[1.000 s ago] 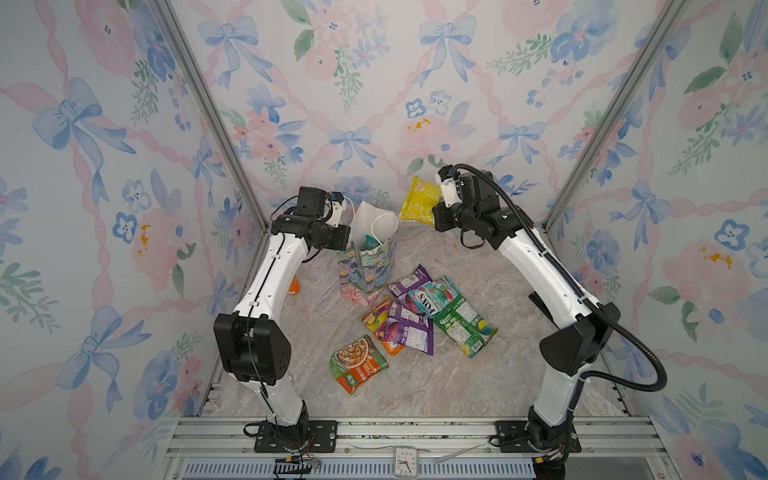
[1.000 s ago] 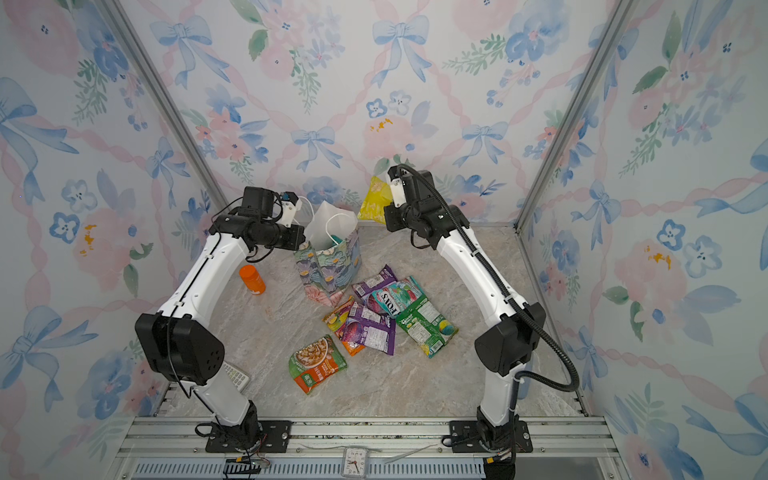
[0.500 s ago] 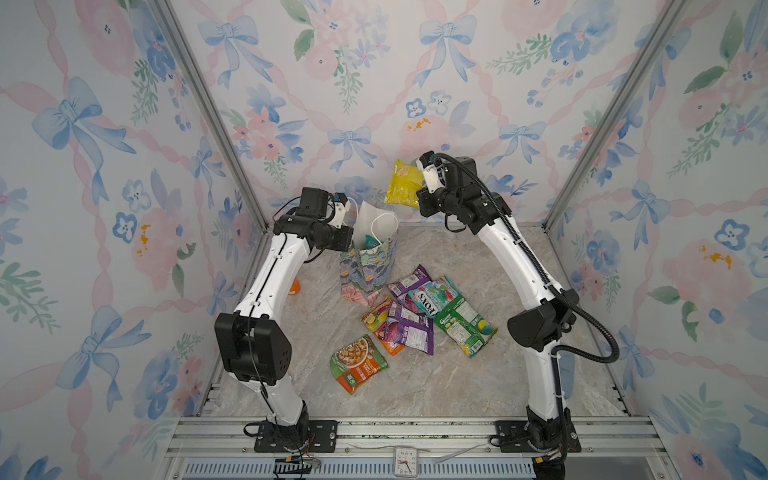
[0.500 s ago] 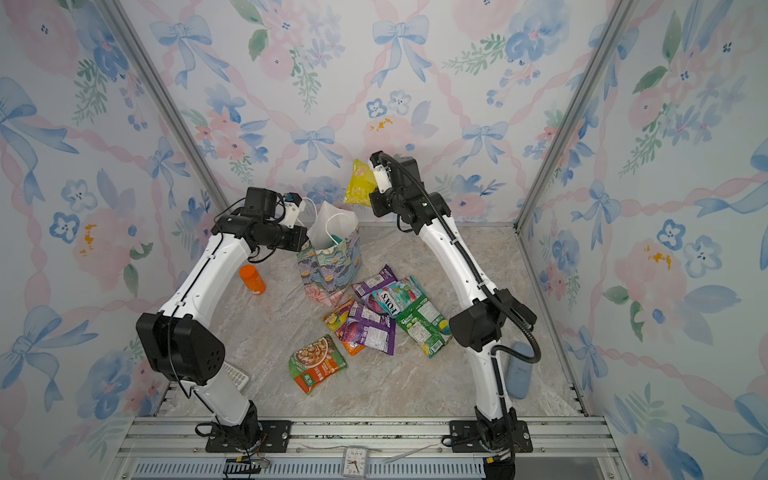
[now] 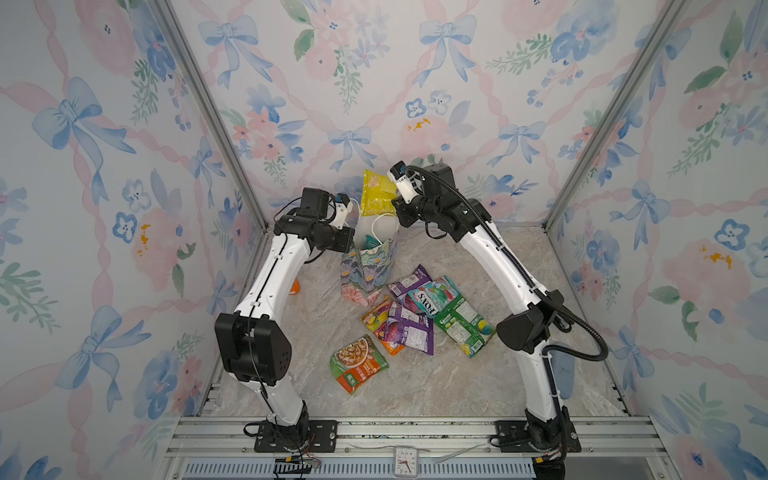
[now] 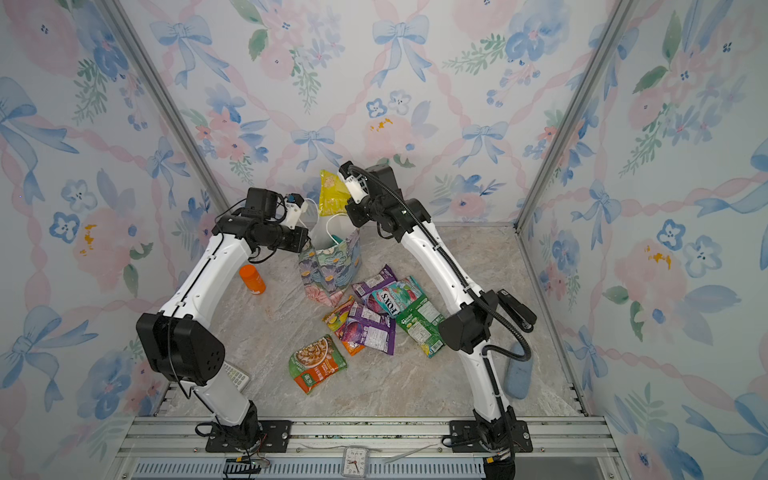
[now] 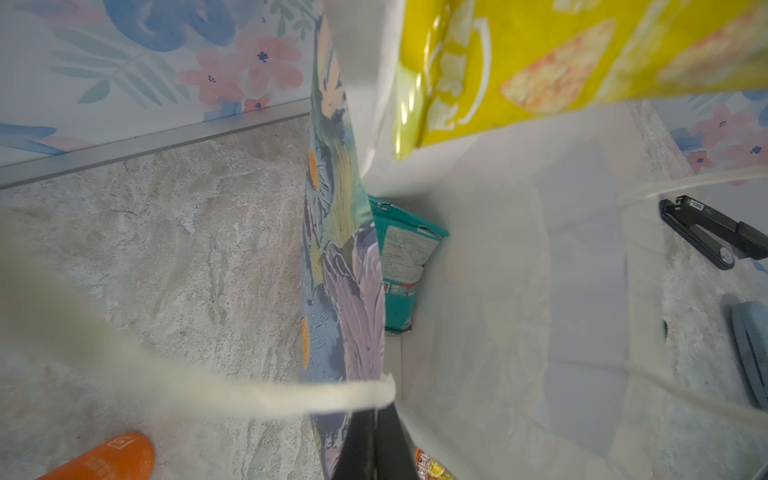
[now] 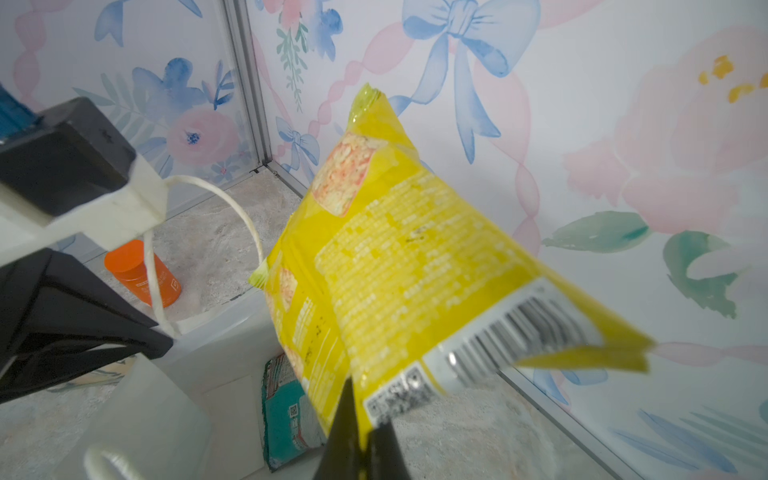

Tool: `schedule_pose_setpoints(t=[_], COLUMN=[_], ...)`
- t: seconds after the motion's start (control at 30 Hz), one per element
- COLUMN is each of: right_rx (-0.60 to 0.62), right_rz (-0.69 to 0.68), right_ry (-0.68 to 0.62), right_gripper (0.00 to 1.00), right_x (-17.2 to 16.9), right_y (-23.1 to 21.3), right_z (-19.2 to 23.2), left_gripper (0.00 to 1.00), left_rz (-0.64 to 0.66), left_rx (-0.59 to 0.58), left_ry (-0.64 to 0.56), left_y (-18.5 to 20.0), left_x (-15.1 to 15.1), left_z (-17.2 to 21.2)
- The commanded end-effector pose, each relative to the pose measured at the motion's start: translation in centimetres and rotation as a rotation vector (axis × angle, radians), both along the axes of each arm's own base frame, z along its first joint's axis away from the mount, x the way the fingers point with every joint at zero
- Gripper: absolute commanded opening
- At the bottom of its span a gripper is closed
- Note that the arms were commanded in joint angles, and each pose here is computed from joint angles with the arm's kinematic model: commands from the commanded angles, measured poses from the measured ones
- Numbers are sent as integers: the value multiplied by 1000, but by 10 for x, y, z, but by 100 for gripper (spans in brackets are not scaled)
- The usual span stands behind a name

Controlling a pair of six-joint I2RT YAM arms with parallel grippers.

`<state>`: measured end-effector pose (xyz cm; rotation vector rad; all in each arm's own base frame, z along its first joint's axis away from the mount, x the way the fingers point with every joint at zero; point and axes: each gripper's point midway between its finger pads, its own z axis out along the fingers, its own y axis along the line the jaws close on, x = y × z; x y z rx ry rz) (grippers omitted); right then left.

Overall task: Place the snacks into the paper bag
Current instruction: 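Lower the yellow packet into the bag opening beside the left gripper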

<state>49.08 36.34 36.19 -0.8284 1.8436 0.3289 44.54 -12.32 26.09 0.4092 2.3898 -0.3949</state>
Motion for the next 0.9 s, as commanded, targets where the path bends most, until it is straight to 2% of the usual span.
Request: schedule_pose_setpoints(t=[0.0, 0.37, 0.87], right_rx=[-53, -148, -332], right_rz=[19, 14, 151], right_ry=[12, 35, 30], right_gripper=[0, 0, 0], right_x=[-6, -14, -41], right_y=[-2, -14, -2], right_z=[-7, -23, -48], left_gripper=[0, 0, 0], left_rz=[-1, 67, 125], left_rx=[37, 88, 144], left_ry=[41, 34, 20], left_y=[4, 17, 30], left_x=[-14, -7, -1], left_z=[-8, -9, -9])
